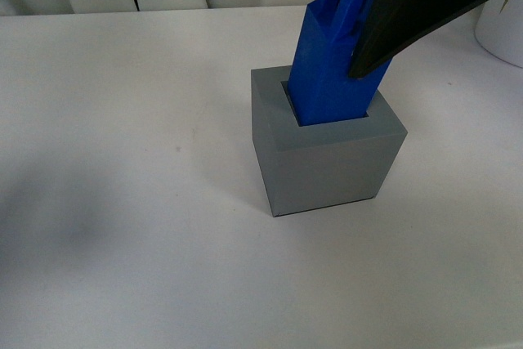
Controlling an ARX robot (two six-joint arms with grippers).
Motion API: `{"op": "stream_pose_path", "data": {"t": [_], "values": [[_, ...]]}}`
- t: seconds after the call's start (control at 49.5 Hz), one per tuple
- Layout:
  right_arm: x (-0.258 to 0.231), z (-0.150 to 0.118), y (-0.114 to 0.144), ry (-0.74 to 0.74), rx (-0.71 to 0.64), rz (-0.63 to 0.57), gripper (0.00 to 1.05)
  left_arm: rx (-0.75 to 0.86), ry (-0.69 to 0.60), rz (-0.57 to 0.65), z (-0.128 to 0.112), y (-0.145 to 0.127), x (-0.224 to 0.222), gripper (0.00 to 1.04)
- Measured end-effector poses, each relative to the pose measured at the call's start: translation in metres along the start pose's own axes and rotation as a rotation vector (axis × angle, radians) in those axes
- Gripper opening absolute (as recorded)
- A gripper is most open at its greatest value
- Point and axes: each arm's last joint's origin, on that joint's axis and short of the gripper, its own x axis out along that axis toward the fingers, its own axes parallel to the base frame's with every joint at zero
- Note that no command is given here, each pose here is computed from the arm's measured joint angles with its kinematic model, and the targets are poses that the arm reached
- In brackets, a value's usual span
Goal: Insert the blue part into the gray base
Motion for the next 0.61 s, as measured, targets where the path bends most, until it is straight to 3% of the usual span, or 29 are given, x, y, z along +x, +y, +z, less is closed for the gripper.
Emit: {"op": "stream_pose_path", "data": {"t": [0.182, 0.263, 0.465, 0.606], "values": [[0.004, 0.003, -0.001, 0.006, -0.011, 0.0, 0.46, 0.0, 0.0, 0.0, 0.0, 0.0, 0.0, 0.99], [0.004, 0.004, -0.002, 0.0, -0.015, -0.013, 0.56, 0.0, 0.0, 0.0, 0.0, 0.0, 0.0, 0.99], [0.004, -0.002, -0.001, -0.096, 0.022, -0.048, 0.97, 0.0, 0.0, 0.0, 0.0, 0.0, 0.0, 0.99], [-0.008, -0.012, 0.007, -0.178, 0.063, -0.115, 0.97, 0.0, 0.0, 0.0, 0.0, 0.0, 0.0, 0.99]]}}
